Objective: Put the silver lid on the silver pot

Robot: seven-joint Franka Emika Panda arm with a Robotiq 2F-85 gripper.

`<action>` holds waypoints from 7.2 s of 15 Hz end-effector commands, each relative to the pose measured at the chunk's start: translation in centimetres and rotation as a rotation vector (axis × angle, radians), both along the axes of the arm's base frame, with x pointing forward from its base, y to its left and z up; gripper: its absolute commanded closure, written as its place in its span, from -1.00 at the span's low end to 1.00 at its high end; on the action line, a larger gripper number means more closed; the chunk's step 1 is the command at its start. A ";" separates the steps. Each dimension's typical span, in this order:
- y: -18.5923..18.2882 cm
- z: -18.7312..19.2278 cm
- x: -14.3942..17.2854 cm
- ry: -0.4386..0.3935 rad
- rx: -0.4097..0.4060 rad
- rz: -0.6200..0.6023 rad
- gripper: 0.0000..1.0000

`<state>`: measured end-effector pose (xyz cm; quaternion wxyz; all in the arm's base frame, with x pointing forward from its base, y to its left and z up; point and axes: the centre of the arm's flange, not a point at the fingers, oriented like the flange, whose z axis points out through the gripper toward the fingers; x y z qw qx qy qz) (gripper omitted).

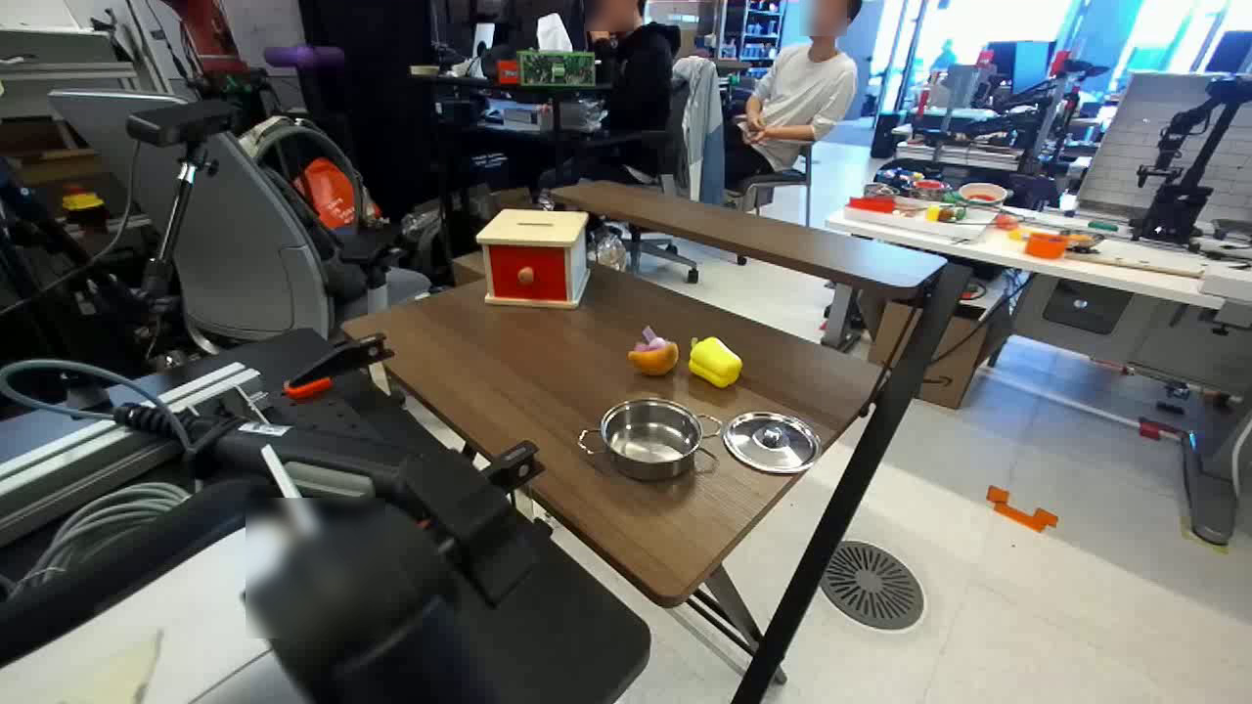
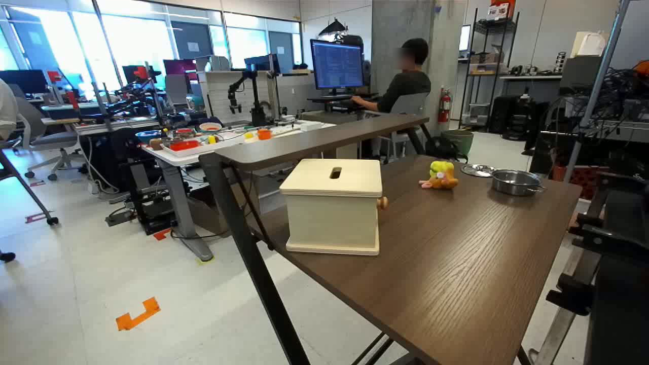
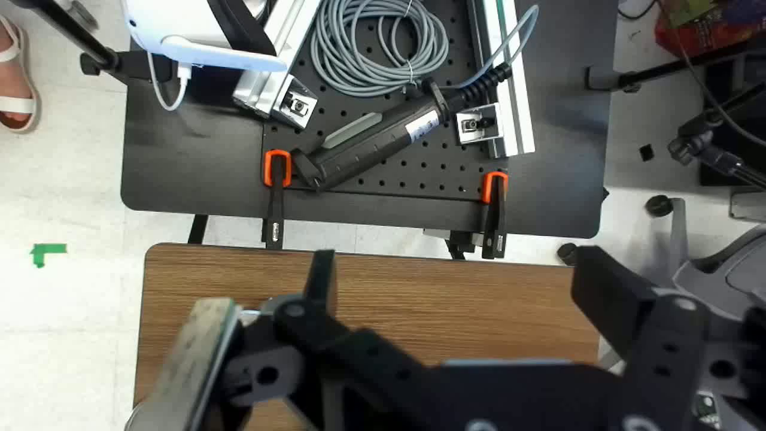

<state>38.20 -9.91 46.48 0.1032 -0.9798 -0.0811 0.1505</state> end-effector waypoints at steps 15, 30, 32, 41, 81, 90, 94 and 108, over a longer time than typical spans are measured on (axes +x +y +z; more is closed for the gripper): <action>-5.2 -12.4 12.3 -0.276 -0.156 -0.138 -1.00; -11.2 -26.1 17.5 -0.424 -0.247 -0.211 -1.00; -11.5 -27.7 17.9 -0.409 -0.243 -0.216 -1.00; -12.9 -33.2 20.0 -0.350 -0.219 -0.228 -1.00; -5.7 -30.6 13.2 -0.239 -0.073 0.018 0.90; -4.9 -32.4 12.3 -0.183 -0.099 0.056 0.90; -5.5 -32.6 12.3 -0.178 -0.127 0.055 0.90; -4.5 -33.7 12.8 -0.150 -0.161 0.085 0.90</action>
